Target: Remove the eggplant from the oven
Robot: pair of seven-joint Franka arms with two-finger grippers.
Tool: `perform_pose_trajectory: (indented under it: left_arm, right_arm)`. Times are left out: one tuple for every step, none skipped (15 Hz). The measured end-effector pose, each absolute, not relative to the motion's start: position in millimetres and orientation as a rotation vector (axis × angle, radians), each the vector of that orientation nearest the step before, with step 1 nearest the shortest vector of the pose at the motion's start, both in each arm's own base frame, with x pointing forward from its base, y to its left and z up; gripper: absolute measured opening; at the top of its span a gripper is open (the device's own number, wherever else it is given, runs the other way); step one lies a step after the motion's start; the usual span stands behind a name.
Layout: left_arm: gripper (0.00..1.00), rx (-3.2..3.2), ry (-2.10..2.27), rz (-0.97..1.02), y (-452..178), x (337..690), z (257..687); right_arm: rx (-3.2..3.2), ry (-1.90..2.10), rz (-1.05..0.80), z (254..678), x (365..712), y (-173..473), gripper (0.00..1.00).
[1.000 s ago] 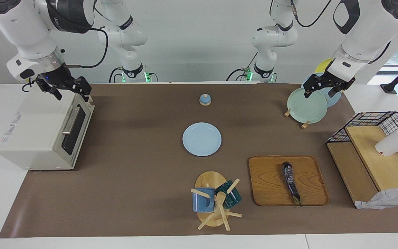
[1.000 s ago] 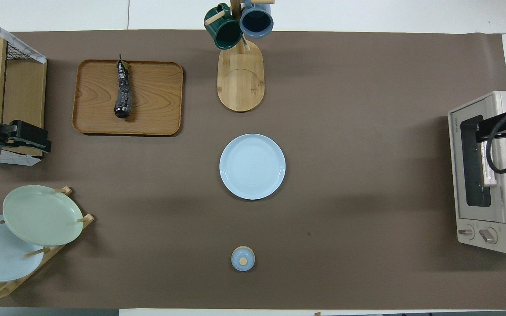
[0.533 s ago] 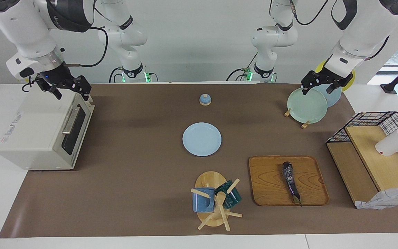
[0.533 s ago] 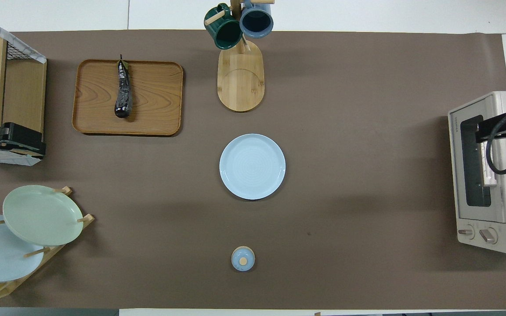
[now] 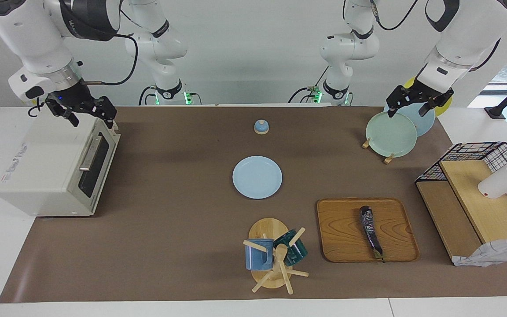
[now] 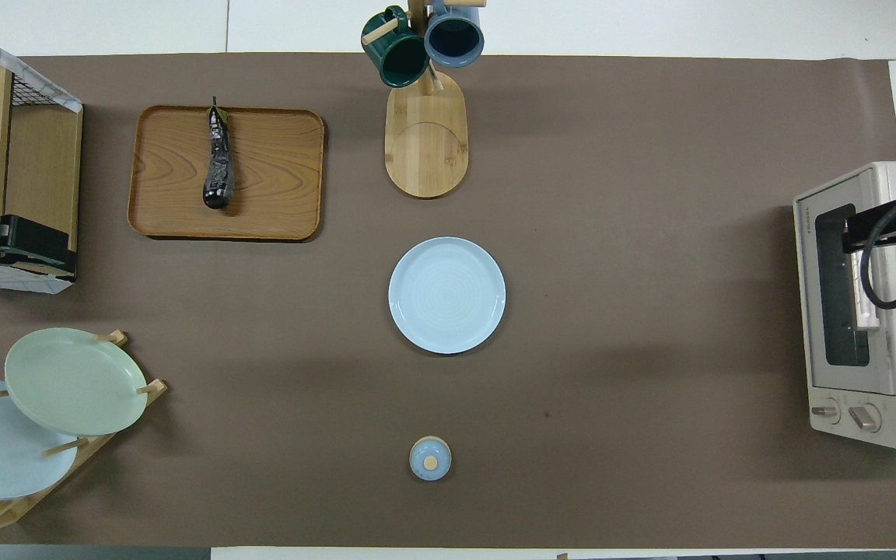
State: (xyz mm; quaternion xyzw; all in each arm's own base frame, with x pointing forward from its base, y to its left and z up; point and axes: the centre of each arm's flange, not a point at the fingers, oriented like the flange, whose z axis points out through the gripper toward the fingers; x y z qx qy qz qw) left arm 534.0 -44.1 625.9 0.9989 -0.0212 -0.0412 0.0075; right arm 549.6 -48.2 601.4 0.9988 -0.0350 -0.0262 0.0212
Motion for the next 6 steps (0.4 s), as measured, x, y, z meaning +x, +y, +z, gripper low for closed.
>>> perform_pose_trajectory:
  left_arm:
    - [1.00, 3.123, -0.066, -0.128, -44.1, 534.0, 626.1]
    - [1.00, 3.123, -0.066, -0.126, -44.1, 534.1, 626.3]
    - [1.00, 3.123, -0.065, -0.125, -43.9, 534.2, 626.6]
    - [1.00, 3.123, -0.065, -0.123, -43.6, 534.2, 626.9]
    - [1.00, 3.123, -0.064, -0.122, -43.5, 534.3, 627.2]
    - [1.00, 3.123, -0.064, -0.121, -43.4, 534.4, 627.4]
  right_arm:
    - [3.096, -0.109, -0.081, 601.4, 549.6, -48.2, 1.00]
    - [3.096, -0.109, -0.081, 601.4, 549.6, -48.2, 1.00]
    - [3.096, -0.109, -0.081, 601.4, 549.6, -48.2, 1.00]
    - [3.096, -0.109, -0.081, 601.4, 549.6, -48.2, 1.00]
    - [3.096, -0.109, -0.081, 601.4, 549.6, -48.2, 1.00]
    - [3.096, -0.109, -0.081, 601.4, 549.6, -48.2, 1.00]
